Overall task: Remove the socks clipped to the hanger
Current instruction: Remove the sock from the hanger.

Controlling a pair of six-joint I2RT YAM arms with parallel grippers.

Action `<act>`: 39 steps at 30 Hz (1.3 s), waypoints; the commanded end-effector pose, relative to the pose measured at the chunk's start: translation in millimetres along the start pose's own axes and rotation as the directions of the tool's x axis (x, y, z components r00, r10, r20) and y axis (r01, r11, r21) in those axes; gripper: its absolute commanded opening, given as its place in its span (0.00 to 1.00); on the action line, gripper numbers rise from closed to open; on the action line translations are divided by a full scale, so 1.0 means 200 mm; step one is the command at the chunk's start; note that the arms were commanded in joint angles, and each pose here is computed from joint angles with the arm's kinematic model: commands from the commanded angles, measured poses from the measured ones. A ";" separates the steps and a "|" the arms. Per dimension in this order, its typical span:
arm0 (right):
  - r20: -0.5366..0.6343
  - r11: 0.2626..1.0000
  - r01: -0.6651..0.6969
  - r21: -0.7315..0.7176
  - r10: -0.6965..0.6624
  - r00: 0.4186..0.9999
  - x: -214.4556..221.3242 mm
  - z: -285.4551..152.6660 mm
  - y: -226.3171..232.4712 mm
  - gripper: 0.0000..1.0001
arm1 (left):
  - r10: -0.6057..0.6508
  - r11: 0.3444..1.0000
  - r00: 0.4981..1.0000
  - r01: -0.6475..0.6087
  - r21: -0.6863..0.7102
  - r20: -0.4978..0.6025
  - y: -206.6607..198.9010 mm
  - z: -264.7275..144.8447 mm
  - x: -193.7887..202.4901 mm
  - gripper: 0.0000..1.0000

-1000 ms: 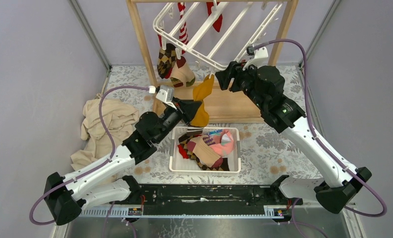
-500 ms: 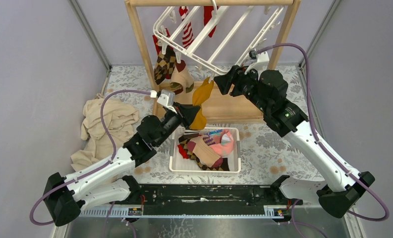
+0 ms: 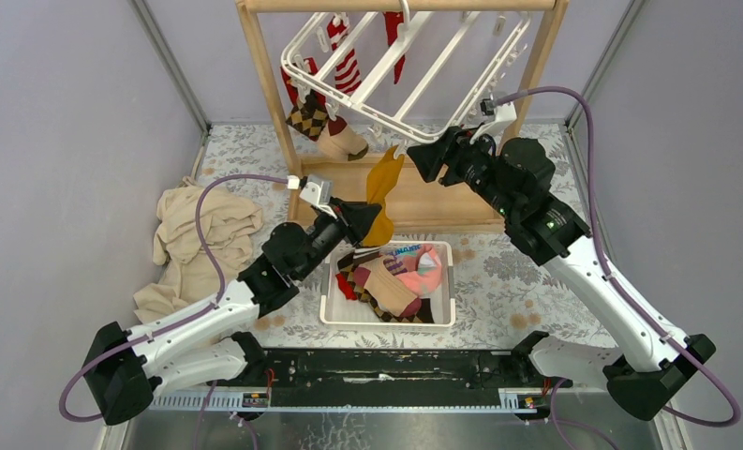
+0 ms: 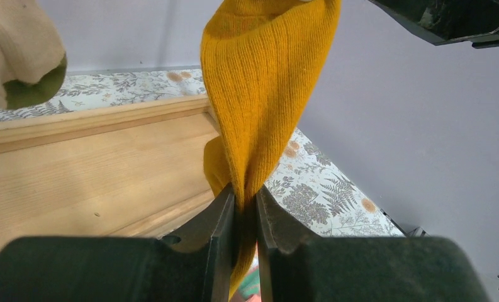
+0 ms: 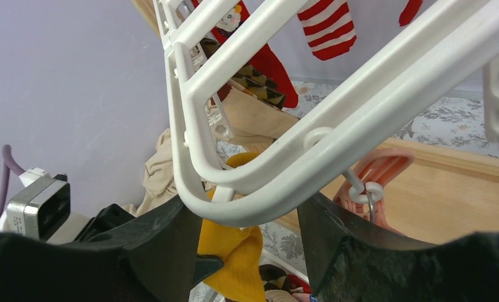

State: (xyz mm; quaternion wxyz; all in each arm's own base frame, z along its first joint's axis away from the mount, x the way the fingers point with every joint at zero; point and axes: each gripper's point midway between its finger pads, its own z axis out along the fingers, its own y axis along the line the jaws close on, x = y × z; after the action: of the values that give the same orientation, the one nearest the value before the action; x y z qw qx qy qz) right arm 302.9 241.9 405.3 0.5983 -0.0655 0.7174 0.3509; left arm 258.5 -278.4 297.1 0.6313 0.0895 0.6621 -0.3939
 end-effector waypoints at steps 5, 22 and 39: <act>0.010 0.999 0.000 -0.054 0.001 1.000 0.00 -0.03 0.07 0.62 | -0.004 1.000 0.999 0.003 0.014 0.054 -0.02 0.02 -0.05 0.24; 0.006 0.992 0.102 0.070 -0.103 0.995 0.12 -0.12 0.09 0.62 | -0.004 1.000 0.999 0.003 0.027 0.041 -0.04 0.04 -0.02 0.23; -0.087 0.970 0.207 0.128 -0.197 0.977 0.21 -0.18 0.01 0.99 | -0.002 1.000 0.999 0.000 0.031 0.048 -0.05 0.01 -0.04 0.23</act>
State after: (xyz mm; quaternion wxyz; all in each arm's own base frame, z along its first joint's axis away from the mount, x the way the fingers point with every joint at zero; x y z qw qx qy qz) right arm 271.2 252.3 387.1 0.6229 -0.1009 0.7261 0.2732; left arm 258.5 -287.9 288.5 0.6234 0.0961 0.6676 -0.3954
